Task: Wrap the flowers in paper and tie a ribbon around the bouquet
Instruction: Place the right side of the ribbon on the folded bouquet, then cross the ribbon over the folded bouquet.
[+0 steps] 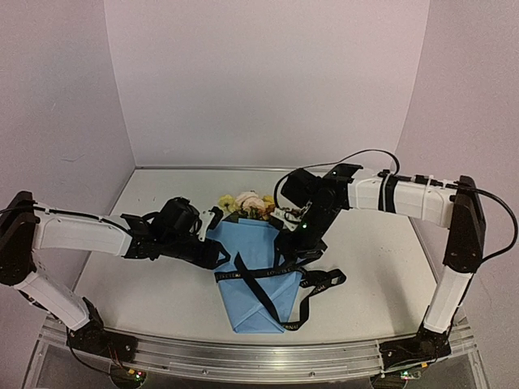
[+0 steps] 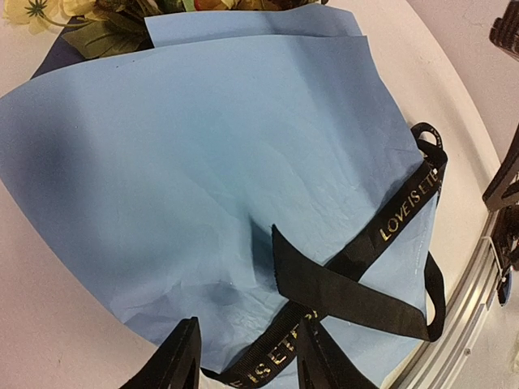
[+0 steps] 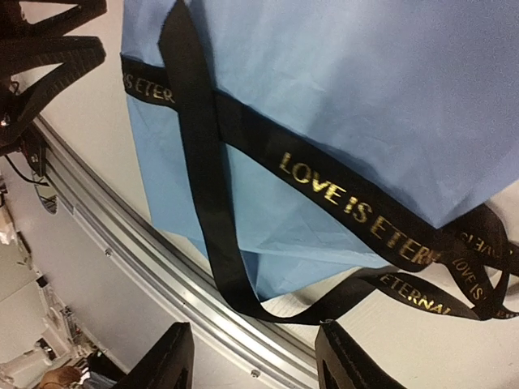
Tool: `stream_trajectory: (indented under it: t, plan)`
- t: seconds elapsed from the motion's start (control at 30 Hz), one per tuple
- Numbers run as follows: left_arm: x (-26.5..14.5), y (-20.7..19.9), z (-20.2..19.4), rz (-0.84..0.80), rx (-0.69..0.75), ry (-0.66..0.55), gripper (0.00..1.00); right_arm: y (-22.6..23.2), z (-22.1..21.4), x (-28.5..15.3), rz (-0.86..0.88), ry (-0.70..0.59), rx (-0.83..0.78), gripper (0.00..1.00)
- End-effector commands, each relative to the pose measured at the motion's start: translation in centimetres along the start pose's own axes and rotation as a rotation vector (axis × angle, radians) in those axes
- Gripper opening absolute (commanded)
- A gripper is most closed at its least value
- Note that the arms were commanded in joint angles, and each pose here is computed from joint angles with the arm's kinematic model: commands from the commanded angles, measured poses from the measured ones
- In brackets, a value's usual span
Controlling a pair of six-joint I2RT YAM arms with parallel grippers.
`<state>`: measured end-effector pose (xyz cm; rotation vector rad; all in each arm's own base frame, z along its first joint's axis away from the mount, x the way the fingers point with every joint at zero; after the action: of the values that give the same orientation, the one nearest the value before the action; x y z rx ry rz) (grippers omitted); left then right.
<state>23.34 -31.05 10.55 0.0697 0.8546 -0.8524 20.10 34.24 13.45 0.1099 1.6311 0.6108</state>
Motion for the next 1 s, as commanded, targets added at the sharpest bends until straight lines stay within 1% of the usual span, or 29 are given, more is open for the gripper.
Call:
stream_trajectory:
  t: [0.0, 0.17, 0.33, 0.53, 0.57, 0.63, 0.67, 0.9, 0.97]
  plan:
    - [-2.6, -0.5, 1.6, 0.021, 0.007, -0.066, 0.42, 0.7, -0.9, 1.7, -0.155, -0.036, -0.14, 0.54]
    - [-3.7, -0.3, 1.6, 0.029, -0.017, -0.096, 0.42, 1.4, -1.1, 4.3, -0.272, -0.05, -0.253, 0.55]
    - [-4.6, 0.3, 1.4, 0.073, -0.027, -0.115, 0.42, 2.0, 0.0, 6.4, -0.378, -0.114, -0.324, 0.56]
    - [-5.4, 0.7, 1.7, 0.109, -0.026, -0.145, 0.42, 1.6, 1.0, 7.7, -0.464, -0.178, -0.337, 0.56]
    - [-5.3, 0.7, 1.7, 0.112, -0.024, -0.144, 0.42, 1.6, 1.1, 7.9, -0.468, -0.18, -0.334, 0.55]
    - [-5.2, 0.6, 1.7, 0.113, -0.02, -0.145, 0.42, 1.5, 1.2, 8.3, -0.466, -0.177, -0.325, 0.49]
    - [-5.1, 0.5, 1.7, 0.113, -0.017, -0.143, 0.42, 1.5, 1.1, 8.4, -0.463, -0.175, -0.321, 0.45]
    - [-4.4, 0.3, 1.7, 0.109, 0.009, -0.13, 0.43, 2.1, 0.3, 8.7, -0.405, -0.143, -0.296, 0.08]
    - [-4.2, 0.1, 1.7, 0.106, 0.018, -0.127, 0.43, 2.2, 0.2, 8.4, -0.395, -0.145, -0.292, 0.01]
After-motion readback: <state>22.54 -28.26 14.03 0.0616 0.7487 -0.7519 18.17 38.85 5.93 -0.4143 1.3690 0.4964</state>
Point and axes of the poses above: each gripper's point midway between its finger pads, its own x axis out along the fingers, its own y axis along the line the jaws close on, z = x × y, the point moved 1 cm from there along -x, back along the fingers, and after that the axes turned 11 degrees about x, right-handed, at the moved point
